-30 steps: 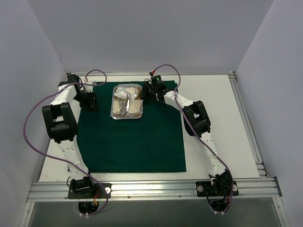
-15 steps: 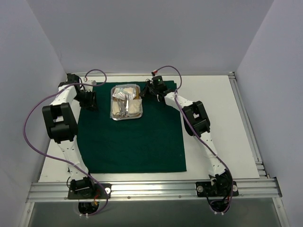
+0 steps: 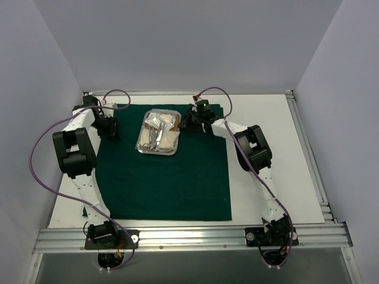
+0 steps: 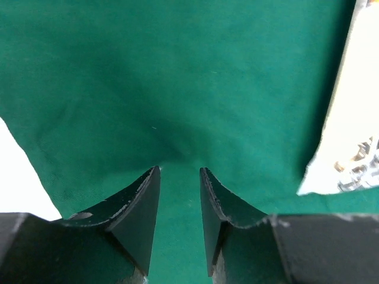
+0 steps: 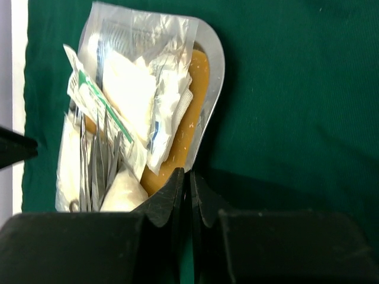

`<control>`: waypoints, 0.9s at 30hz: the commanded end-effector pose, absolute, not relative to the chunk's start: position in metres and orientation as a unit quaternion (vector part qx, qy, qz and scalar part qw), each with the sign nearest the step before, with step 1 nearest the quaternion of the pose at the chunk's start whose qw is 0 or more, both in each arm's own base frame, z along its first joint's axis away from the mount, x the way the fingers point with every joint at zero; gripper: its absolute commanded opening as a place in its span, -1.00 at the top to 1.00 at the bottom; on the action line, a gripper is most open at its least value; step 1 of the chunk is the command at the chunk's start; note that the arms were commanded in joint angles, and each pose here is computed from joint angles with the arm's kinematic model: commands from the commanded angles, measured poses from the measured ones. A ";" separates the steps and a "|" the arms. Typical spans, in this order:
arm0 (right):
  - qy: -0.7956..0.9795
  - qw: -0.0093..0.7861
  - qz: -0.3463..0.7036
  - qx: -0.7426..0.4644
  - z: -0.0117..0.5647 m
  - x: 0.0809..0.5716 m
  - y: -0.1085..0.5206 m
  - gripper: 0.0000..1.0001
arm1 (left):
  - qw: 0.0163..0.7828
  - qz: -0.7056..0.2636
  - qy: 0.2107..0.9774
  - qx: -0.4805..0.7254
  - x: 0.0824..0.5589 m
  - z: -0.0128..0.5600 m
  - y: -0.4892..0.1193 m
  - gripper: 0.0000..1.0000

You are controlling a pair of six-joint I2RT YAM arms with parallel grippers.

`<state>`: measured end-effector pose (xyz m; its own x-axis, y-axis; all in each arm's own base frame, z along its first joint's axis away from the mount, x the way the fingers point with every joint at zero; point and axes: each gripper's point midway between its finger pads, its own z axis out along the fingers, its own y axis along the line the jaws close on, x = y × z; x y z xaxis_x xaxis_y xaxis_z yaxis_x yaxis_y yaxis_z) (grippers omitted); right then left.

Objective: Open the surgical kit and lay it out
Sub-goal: Move the container from the surgical kit.

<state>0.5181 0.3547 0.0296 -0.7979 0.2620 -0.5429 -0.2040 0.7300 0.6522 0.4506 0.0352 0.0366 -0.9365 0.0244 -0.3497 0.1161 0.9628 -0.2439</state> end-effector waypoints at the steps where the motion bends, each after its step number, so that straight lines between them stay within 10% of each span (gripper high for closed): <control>1: 0.876 0.303 0.373 -0.034 0.055 0.494 0.342 1.00 | 0.183 -0.125 0.975 0.022 0.456 0.030 0.041 0.16; 17: 0.899 0.264 0.342 -0.072 0.043 0.465 0.272 1.00 | 0.184 -0.124 0.975 0.016 0.460 0.026 0.042 0.17; 27: 0.894 0.267 0.352 -0.070 0.042 0.485 0.286 1.00 | 0.244 -0.091 0.965 0.022 0.515 0.061 0.052 -0.56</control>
<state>0.4742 0.2834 0.0342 -0.8656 0.0795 -0.4944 -0.2766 0.7471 0.6044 0.4828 0.0436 0.0517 -0.9075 -0.0004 -0.4201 0.0950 0.9739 -0.2060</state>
